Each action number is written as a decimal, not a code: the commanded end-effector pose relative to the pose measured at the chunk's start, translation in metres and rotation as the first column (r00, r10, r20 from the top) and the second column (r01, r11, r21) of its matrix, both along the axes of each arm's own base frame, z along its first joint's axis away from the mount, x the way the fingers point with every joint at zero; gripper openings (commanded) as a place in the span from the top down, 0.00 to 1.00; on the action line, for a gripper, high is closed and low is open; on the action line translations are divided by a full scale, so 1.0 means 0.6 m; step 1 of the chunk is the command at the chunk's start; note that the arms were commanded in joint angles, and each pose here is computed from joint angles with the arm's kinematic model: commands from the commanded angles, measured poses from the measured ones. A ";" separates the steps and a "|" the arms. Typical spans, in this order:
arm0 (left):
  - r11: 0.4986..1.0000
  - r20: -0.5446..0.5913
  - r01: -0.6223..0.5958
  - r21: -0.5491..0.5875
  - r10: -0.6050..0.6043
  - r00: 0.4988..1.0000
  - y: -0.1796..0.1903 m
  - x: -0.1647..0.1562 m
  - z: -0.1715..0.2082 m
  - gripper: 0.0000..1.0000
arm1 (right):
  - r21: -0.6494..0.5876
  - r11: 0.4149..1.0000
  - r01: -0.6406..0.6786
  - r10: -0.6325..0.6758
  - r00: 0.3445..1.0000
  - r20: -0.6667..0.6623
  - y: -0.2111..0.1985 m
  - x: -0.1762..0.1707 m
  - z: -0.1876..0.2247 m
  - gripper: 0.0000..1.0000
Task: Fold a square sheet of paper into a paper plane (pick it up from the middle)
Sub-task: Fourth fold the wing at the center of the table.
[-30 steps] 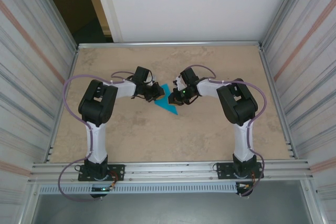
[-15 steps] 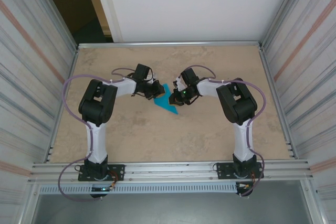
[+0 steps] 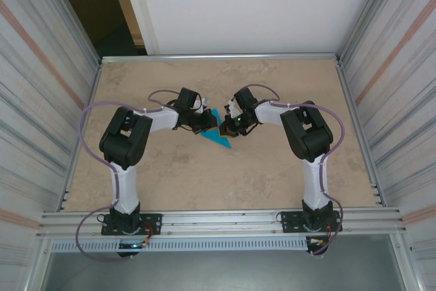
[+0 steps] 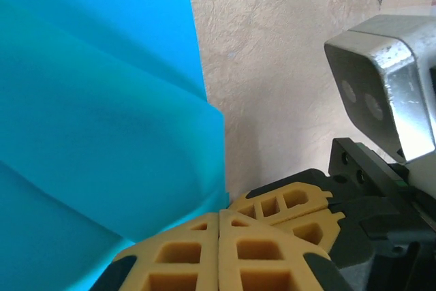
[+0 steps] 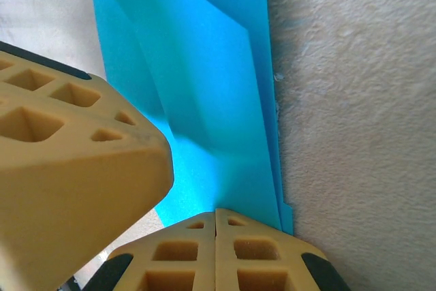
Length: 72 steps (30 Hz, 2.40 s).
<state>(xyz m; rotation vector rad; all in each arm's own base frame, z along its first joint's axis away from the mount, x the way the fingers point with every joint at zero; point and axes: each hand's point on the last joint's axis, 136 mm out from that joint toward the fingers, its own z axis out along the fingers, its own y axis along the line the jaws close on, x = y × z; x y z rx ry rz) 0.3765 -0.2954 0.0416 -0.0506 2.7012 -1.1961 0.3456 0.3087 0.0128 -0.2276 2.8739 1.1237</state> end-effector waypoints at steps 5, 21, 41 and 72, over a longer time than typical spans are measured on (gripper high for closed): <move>0.999 -0.012 0.009 0.042 -0.008 1.000 0.006 -0.002 -0.031 0.92 | -0.231 0.973 -0.003 -0.030 0.989 -0.141 -0.063 -0.055 -0.104 0.94; 0.974 -0.018 -0.091 0.208 0.097 0.995 0.083 0.059 -0.051 0.91 | -0.318 0.948 -0.015 -0.037 0.987 -0.157 -0.091 -0.067 -0.128 0.94; 0.948 0.030 -0.212 0.238 0.211 0.977 0.208 0.183 -0.033 0.91 | -0.298 0.954 -0.004 -0.046 0.986 -0.159 -0.088 -0.064 -0.127 0.94; 0.967 -0.088 -0.110 0.229 0.133 0.987 0.067 0.050 -0.082 0.93 | -0.023 0.999 0.033 -0.034 0.996 -0.085 -0.032 -0.017 -0.014 0.92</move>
